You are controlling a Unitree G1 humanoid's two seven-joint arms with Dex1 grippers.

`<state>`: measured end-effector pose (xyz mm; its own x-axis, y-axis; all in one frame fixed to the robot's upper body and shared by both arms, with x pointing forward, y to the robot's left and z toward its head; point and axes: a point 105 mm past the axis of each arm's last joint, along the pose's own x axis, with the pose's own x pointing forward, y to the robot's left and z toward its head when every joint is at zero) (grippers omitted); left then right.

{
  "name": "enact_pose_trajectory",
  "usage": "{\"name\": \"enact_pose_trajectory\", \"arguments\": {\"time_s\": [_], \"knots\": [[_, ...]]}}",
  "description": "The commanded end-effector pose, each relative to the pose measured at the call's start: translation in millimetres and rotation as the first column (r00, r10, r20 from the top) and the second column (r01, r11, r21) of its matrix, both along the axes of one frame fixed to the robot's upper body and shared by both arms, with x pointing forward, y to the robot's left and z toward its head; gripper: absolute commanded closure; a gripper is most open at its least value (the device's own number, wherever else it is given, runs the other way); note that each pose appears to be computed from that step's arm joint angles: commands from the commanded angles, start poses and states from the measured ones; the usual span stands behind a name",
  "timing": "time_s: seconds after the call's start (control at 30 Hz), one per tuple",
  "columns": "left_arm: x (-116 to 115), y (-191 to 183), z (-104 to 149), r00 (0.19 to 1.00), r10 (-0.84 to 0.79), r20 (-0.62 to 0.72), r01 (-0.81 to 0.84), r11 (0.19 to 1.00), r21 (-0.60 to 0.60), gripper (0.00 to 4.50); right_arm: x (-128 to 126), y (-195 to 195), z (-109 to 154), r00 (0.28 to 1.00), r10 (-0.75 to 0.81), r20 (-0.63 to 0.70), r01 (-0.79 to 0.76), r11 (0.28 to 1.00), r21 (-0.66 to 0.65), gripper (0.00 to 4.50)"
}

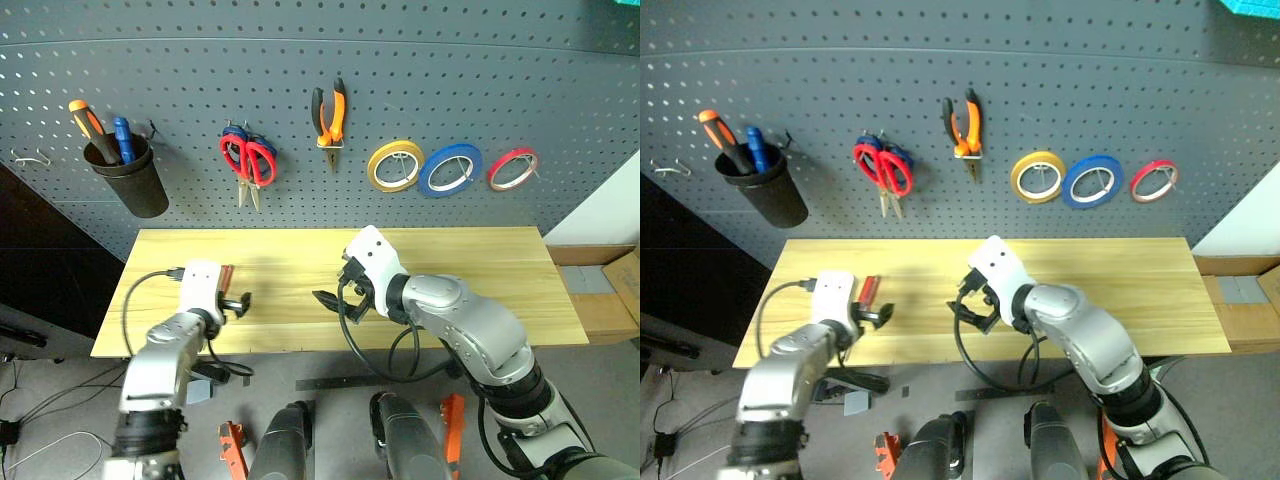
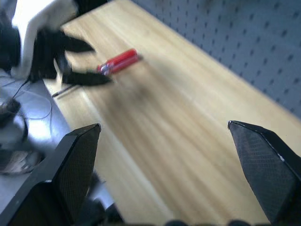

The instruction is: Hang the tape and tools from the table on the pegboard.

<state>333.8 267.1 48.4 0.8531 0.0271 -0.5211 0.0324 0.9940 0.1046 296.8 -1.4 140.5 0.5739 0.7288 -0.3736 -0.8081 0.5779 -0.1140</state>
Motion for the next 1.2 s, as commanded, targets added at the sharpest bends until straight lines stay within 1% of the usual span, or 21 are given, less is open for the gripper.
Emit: {"name": "enact_pose_trajectory", "arguments": {"time_s": [0.03,0.33,0.47,0.57,0.6,0.67,0.7,0.8,0.87,0.9,1.0,1.13,1.2], "knots": [[9.5,15.0,-3.6,0.998,0.025,-0.063,-0.030,0.997,-0.077,0.02,-2.8,13.1,10.2,0.999,0.032,0.006,-0.032,0.999,0.007,0.00],[30.4,13.3,-22.6,0.988,-0.033,-0.148,0.020,0.996,-0.093,0.02,-1.8,28.0,16.9,0.998,0.056,0.000,-0.056,0.998,0.013,0.00],[35.1,22.9,-24.4,0.990,0.018,-0.138,-0.028,0.997,-0.073,0.02,-1.8,29.8,20.1,0.998,0.070,0.002,-0.070,0.998,0.008,0.00],[35.6,29.2,-25.1,0.991,0.049,-0.126,-0.059,0.995,-0.080,0.55,0.3,29.5,22.5,0.997,0.073,0.008,-0.073,0.997,0.002,0.00],[35.3,29.4,-25.9,0.991,0.050,-0.126,-0.061,0.995,-0.084,0.83,0.9,29.5,23.4,0.997,0.074,0.008,-0.074,0.997,0.001,0.00],[35.0,28.1,-26.7,0.991,0.046,-0.123,-0.057,0.994,-0.090,1.46,1.6,29.5,25.1,0.997,0.081,0.008,-0.081,0.997,0.000,0.00],[35.1,26.8,-25.7,0.992,0.043,-0.116,-0.054,0.994,-0.093,1.87,0.8,30.0,27.1,0.995,0.095,0.013,-0.095,0.995,0.003,0.00],[36.0,23.6,-22.0,0.995,0.036,-0.095,-0.046,0.993,-0.106,2.81,-2.8,32.2,32.0,0.989,0.143,0.028,-0.144,0.990,0.011,0.00],[35.7,22.3,-11.4,0.998,0.035,-0.050,-0.041,0.992,-0.117,3.49,-16.8,38.9,46.8,0.956,0.265,0.124,-0.272,0.961,0.049,0.00],[34.3,23.1,-4.9,0.999,0.044,-0.027,-0.047,0.991,-0.126,3.69,-22.8,40.9,51.8,0.937,0.309,0.166,-0.322,0.945,0.057,0.00],[27.6,24.8,6.5,0.998,0.068,0.011,-0.066,0.988,-0.143,3.69,-31.1,43.6,59.0,0.895,0.376,0.238,-0.401,0.914,0.063,0.00],[15.5,23.7,18.4,0.995,0.080,0.055,-0.072,0.988,-0.137,3.69,-33.9,45.7,63.2,0.857,0.425,0.292,-0.454,0.890,0.036,0.00],[12.5,15.2,35.9,0.988,0.074,0.134,-0.054,0.988,-0.146,3.69,-33.5,46.3,66.4,0.844,0.437,0.312,-0.468,0.883,0.029,0.00]]}}
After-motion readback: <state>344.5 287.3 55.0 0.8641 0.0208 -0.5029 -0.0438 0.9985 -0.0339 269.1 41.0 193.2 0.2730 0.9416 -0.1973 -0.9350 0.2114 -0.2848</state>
